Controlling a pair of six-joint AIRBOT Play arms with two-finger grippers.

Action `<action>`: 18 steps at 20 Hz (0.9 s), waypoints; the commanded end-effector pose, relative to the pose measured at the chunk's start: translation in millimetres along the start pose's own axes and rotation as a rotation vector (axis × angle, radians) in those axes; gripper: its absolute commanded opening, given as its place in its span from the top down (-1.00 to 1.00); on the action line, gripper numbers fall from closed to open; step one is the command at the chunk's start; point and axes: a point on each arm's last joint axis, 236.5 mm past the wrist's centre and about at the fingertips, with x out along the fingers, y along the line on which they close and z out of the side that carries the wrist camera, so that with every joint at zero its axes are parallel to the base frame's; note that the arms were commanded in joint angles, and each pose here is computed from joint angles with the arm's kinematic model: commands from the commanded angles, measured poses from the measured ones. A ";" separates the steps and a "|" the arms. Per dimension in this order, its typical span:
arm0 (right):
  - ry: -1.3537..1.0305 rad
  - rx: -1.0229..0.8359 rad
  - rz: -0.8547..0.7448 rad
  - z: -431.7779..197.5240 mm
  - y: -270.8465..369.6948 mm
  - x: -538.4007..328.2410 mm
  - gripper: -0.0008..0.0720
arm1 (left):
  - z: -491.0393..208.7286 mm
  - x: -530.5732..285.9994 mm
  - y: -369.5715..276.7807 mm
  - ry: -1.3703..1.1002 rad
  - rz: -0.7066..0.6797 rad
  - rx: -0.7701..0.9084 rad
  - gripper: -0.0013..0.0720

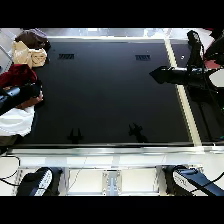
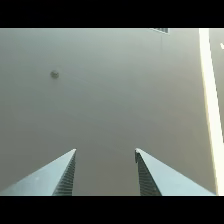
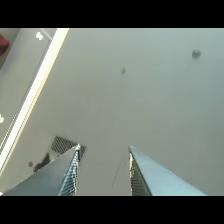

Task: Fold the shirts.

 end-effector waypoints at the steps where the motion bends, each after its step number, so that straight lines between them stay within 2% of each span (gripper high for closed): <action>1: -0.042 -0.001 -0.014 10.0 -3.0 -0.5 0.02 | 8.1 -0.5 11.0 -0.032 0.046 0.038 0.09; 2: -0.043 -0.001 -0.014 10.4 -3.1 -0.5 0.02 | 15.5 -1.6 25.7 -0.059 0.110 0.100 0.34; 4: -0.044 -0.002 -0.015 10.5 -3.3 -0.5 0.02 | 34.5 -12.6 80.0 -0.090 0.352 0.320 0.33; 5: -0.044 -0.001 -0.015 10.6 -3.4 -0.5 0.02 | 41.1 -25.5 114.8 -0.083 0.496 0.366 0.28; 6: -0.043 -0.001 -0.014 10.2 -3.1 -0.5 0.02 | 43.5 -45.3 158.2 -0.059 0.664 0.366 0.02; 7: -0.043 -0.001 -0.014 10.2 -3.1 -0.5 0.02 | 41.1 -66.0 198.4 -0.031 0.807 0.330 -0.33; 8: -0.043 -0.001 -0.014 10.4 -3.1 -0.5 0.02 | 31.7 -83.9 237.9 -0.002 0.914 0.247 -0.79; 9: -0.043 -0.001 -0.014 10.4 -3.1 -0.5 0.02 | 13.6 -96.0 274.4 0.032 0.982 0.127 -0.86; 12: -0.043 0.001 -0.011 10.2 -2.4 -0.3 0.02 | -31.0 -95.2 340.7 -0.003 1.015 -0.268 -0.85; 15: -0.017 0.001 -0.003 4.2 -0.4 -0.3 0.01 | -73.7 -66.5 370.4 0.066 0.979 -0.441 -0.85; 18: 0.013 0.003 0.010 -2.9 2.6 -0.3 0.02 | -106.5 -38.6 387.6 0.164 0.965 -0.462 -0.85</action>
